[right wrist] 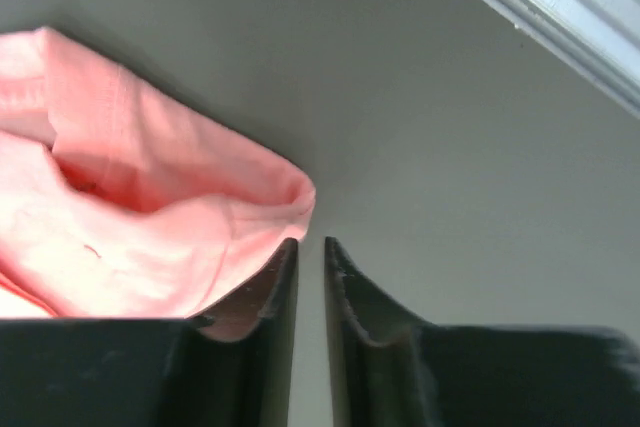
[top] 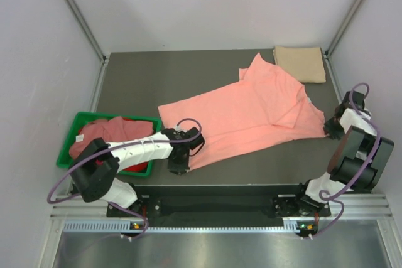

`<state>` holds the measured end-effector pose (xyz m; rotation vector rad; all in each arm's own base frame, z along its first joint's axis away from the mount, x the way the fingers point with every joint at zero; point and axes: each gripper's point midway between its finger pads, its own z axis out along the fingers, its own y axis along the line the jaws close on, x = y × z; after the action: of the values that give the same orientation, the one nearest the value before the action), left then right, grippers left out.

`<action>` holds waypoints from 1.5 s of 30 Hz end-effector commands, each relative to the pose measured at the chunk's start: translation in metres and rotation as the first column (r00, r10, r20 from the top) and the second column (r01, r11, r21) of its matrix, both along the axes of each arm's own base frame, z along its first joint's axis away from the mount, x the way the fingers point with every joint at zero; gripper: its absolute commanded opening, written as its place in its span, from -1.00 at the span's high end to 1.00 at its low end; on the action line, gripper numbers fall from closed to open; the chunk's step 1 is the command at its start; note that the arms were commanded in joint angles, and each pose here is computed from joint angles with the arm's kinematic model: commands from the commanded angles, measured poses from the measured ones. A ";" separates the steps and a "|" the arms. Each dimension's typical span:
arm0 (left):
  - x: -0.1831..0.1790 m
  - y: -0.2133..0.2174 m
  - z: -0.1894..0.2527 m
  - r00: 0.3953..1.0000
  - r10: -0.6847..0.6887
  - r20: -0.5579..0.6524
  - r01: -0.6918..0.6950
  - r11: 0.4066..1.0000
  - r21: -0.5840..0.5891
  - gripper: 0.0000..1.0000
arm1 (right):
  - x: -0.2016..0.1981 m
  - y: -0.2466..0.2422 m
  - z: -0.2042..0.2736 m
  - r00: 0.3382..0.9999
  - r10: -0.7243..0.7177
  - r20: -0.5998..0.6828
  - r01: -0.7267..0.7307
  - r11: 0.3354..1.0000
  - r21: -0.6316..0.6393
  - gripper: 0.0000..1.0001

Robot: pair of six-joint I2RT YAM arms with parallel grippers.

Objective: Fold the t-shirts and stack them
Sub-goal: Fold the tshirt

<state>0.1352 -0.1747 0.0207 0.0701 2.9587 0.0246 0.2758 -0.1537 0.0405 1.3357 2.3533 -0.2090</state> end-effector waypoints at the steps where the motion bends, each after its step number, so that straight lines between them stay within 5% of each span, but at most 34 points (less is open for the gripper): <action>1: 0.006 0.011 0.026 1.000 0.008 0.029 -0.010 0.997 0.074 0.53 | 0.007 -0.009 0.031 0.998 0.020 0.056 -0.018 0.999 -0.042 0.62; 6: 0.042 0.010 0.074 0.985 -0.050 0.164 0.026 0.989 0.147 0.44 | 0.015 -0.010 0.065 0.993 0.037 0.115 -0.030 0.997 -0.066 0.33; 10: 0.067 -0.030 0.096 0.968 -0.103 0.230 0.108 0.994 -0.010 0.40 | 0.034 0.020 0.071 0.972 0.120 0.202 -0.121 0.993 -0.009 0.28; 15: 0.085 -0.059 0.072 0.973 -0.131 0.189 0.165 0.969 -0.182 0.41 | 0.058 0.089 0.061 0.931 0.260 0.256 -0.277 0.960 0.034 0.15; 33: 0.098 0.045 -0.008 0.996 0.061 0.068 -0.068 0.992 0.104 0.48 | 0.063 0.132 0.002 0.946 0.239 0.218 -0.261 0.962 0.077 0.07; 40: 0.101 0.058 -0.004 0.991 0.086 0.099 -0.102 0.980 0.170 0.48 | 0.073 0.137 -0.005 0.944 0.235 0.231 -0.264 0.959 0.105 0.14; 45: 0.104 0.059 0.005 0.990 0.084 0.110 -0.103 0.979 0.176 0.49 | 0.080 0.142 -0.004 0.939 0.242 0.245 -0.276 0.954 0.117 0.41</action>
<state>0.2318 -0.1341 0.0194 -0.0358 2.8911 0.1680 0.3343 -0.0195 0.0254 1.0656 2.4047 0.1401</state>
